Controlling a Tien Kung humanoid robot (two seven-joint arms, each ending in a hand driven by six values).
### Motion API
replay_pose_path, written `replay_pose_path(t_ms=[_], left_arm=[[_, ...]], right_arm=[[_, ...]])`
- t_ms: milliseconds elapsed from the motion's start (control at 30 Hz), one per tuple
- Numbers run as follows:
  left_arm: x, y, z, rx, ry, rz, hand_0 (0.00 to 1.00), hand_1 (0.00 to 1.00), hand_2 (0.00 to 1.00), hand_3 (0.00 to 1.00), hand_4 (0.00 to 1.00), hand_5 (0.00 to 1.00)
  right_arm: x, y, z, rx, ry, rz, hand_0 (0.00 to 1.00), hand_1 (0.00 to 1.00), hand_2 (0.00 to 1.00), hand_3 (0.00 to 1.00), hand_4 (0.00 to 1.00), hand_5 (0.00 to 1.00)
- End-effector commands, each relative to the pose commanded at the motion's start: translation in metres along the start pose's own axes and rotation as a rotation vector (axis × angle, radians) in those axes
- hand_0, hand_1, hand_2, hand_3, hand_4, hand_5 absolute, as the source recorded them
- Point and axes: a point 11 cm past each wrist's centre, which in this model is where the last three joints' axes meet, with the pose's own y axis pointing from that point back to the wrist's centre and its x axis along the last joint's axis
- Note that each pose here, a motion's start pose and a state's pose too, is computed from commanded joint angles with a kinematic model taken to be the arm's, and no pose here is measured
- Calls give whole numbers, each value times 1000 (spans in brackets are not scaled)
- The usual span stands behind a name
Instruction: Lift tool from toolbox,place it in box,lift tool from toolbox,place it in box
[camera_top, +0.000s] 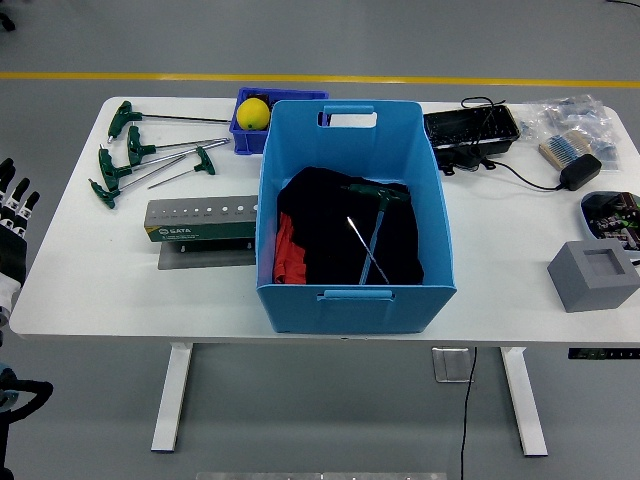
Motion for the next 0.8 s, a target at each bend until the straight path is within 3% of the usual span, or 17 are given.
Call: replay_pose_path(t_ms=[800], left_arm=[[9,-3,11,-54,17,61,860,873,921,806,935,995]], right_arm=[[-1,0,-6,12,3,5,697,675,747,588,839,681]])
